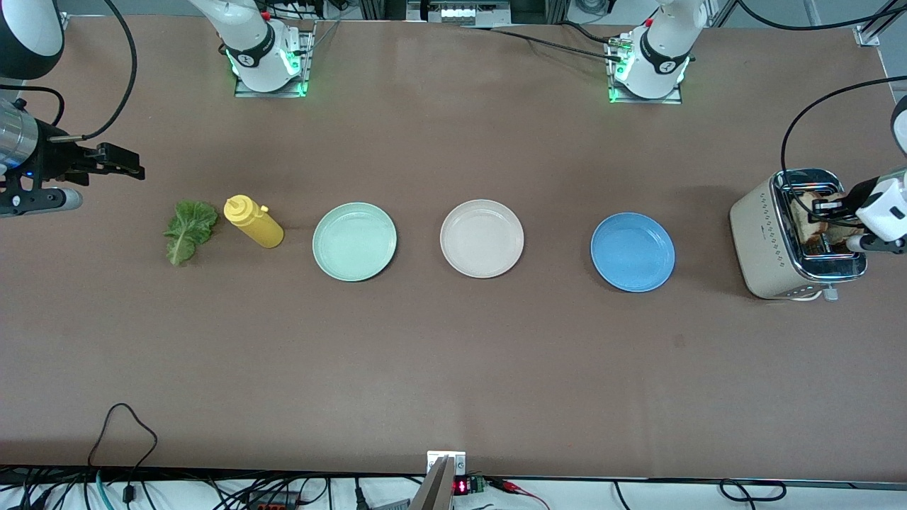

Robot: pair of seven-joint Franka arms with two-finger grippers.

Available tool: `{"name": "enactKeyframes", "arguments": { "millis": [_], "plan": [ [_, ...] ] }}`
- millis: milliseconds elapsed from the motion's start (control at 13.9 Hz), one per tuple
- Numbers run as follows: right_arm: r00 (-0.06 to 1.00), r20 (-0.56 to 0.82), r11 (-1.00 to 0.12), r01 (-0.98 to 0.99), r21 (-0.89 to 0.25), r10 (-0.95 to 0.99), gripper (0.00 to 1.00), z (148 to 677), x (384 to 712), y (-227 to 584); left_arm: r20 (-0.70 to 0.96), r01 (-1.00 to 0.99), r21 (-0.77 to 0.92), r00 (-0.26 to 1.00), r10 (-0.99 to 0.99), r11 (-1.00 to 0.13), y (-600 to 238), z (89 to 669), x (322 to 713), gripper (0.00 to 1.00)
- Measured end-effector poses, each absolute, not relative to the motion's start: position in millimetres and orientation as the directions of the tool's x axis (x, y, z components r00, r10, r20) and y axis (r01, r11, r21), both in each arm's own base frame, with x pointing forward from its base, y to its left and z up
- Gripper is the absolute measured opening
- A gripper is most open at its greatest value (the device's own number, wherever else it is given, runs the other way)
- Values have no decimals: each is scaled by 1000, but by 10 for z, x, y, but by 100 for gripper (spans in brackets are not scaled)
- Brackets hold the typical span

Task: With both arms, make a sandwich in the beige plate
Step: 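Grasp the bread slice with the left gripper and lift it out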

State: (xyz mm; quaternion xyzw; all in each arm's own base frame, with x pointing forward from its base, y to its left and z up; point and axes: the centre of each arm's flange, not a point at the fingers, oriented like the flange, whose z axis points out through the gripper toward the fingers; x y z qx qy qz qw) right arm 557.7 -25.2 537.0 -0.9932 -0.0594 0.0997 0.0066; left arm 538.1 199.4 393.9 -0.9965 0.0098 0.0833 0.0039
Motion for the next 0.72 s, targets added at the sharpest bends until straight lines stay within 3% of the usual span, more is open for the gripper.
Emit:
{"name": "enactKeyframes", "arguments": {
  "millis": [360,720],
  "plan": [
    [963,-244,-993,112,-32,116,100,5357,5516,-253,-126,-19,-27,992,-15,-999,1940,4765,5381,8],
    [958,-264,-994,107,-34,112,100,5358,5490,-253,-98,-43,73,994,-50,-996,1497,5118,5344,8]
  ]
}}
